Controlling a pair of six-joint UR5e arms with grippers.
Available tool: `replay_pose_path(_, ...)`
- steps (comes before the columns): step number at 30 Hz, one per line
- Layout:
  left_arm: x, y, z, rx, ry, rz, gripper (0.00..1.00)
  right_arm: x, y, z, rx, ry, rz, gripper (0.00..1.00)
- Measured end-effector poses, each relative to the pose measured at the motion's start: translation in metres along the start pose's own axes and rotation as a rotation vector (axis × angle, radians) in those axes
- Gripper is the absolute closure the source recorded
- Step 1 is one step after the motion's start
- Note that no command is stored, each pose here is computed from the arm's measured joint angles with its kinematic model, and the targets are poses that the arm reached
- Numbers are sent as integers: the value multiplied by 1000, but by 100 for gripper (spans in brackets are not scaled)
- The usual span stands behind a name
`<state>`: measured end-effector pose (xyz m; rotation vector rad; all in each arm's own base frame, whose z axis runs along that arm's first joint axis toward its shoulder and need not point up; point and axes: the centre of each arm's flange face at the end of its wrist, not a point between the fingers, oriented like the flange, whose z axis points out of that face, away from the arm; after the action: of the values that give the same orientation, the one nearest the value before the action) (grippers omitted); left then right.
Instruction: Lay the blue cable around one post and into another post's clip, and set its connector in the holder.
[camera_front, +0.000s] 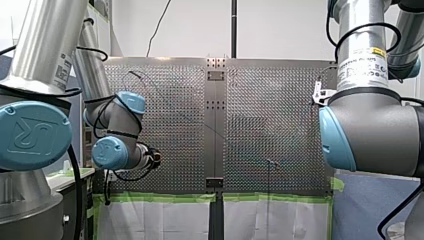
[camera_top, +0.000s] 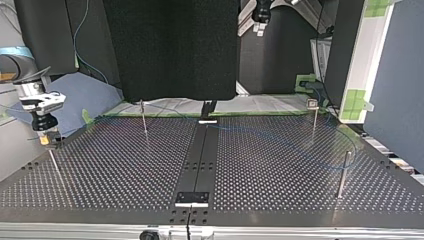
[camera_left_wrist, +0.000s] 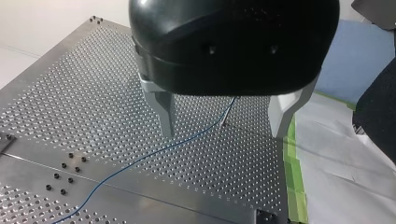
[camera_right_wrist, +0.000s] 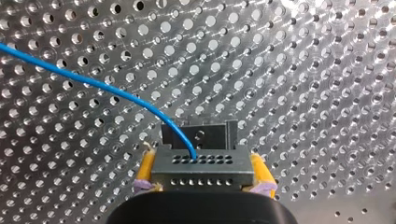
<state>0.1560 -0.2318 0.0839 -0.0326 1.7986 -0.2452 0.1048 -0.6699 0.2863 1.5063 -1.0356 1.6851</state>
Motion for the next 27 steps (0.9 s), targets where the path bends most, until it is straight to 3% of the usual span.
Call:
replay_pose_path(12,0,0,0,1,0,-1,0,-1,-4,4,24,3,-25,100)
replay_pose_path(27,0,0,0,1,0,0,0,-7,-6,6,29,-9,-30,100)
